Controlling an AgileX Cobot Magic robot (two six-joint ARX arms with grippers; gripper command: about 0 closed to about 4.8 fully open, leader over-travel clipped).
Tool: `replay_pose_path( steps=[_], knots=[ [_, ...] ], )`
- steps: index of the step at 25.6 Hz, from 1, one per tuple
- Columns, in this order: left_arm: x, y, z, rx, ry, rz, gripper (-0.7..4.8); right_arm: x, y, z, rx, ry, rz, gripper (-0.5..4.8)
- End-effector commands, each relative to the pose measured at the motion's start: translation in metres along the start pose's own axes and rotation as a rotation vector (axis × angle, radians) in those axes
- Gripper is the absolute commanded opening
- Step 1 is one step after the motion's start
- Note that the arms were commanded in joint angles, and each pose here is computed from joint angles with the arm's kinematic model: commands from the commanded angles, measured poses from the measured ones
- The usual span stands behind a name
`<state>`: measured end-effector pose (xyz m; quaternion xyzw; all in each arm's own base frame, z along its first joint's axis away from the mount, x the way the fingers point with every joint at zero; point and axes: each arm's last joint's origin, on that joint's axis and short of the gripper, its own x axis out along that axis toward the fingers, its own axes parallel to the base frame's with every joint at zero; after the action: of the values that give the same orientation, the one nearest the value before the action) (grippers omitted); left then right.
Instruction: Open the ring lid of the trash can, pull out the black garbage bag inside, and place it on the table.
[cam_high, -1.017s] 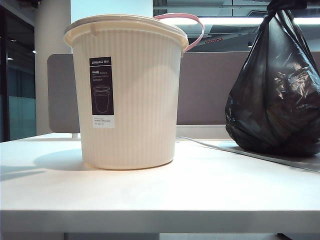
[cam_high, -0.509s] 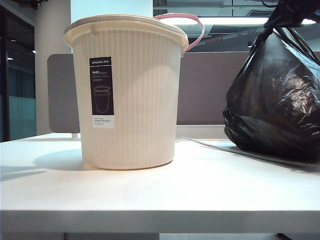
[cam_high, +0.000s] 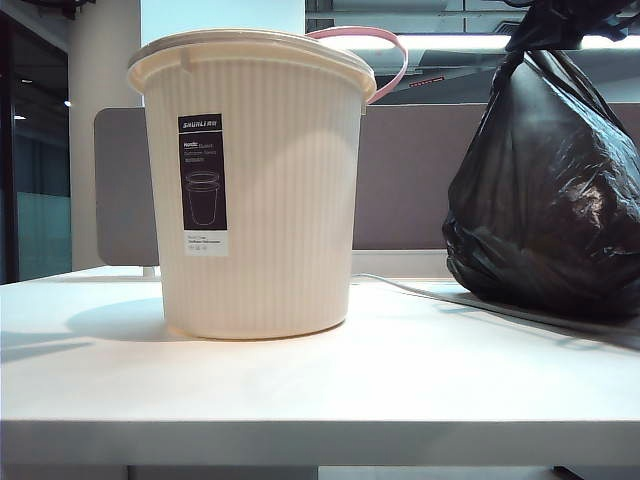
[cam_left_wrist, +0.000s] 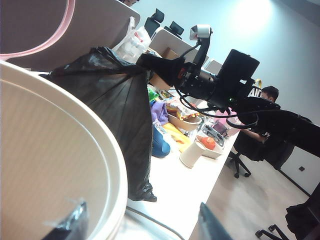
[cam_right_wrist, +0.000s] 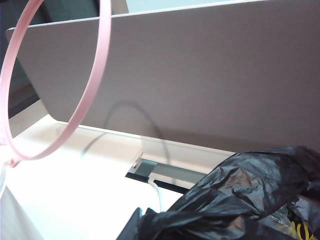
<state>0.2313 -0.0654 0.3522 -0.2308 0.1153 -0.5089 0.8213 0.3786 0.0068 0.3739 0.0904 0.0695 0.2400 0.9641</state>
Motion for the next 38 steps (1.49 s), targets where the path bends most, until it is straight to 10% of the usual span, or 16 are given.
replay_pose_path(
  steps=[1,8,15,38],
  knots=[
    [0.0,-0.002,0.002,0.016,-0.004,-0.011,2.78,-0.005,0.003,-0.002,-0.013,-0.021,-0.008,-0.06],
    [0.001,-0.003,0.001,0.016,-0.002,-0.015,2.78,-0.016,0.005,-0.026,-0.008,-0.014,-0.021,-0.04],
    [0.007,-0.008,-0.002,0.011,0.02,-0.049,2.78,-0.022,0.008,-0.023,0.002,0.003,-0.024,2.23],
    [0.007,-0.006,-0.007,-0.046,0.059,-0.035,2.78,-0.114,0.057,-0.007,0.165,0.23,-0.273,2.57]
  ],
)
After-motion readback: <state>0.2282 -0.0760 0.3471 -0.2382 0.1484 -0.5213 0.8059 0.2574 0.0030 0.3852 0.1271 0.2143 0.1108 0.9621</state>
